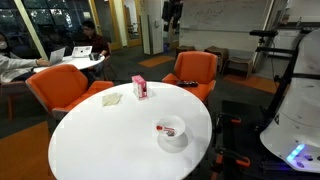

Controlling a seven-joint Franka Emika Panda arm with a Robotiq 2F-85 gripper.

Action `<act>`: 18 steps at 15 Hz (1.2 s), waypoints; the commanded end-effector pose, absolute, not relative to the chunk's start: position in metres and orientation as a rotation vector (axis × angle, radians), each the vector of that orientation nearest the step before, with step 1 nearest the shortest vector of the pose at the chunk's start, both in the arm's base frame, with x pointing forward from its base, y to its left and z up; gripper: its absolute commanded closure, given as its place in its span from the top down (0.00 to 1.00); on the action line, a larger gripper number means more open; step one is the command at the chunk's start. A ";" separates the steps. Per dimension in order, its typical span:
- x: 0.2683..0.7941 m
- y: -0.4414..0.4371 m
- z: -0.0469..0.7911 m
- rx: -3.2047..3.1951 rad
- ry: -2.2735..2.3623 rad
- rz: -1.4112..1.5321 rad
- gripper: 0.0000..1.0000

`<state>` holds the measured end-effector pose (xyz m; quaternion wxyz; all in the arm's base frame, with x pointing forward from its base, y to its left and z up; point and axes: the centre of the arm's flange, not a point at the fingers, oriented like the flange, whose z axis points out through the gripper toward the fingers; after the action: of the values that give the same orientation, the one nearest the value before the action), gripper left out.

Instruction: Pick up the marker from the plate and place it on the table

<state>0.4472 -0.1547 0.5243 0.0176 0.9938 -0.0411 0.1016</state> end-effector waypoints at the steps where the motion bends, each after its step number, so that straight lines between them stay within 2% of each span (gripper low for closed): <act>1: 0.478 -0.141 0.465 3.160 0.143 0.161 1.00; 5: 0.491 -0.106 0.370 3.148 0.502 -0.091 1.00; 8: 0.490 -0.081 0.316 3.067 0.771 -0.161 1.00; 14: 0.476 -0.037 0.246 2.851 1.192 -0.064 1.00; 18: 0.458 -0.027 0.212 2.830 1.223 0.014 1.00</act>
<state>0.4710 -0.0257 0.2280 0.0228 0.9231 0.3833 -0.0193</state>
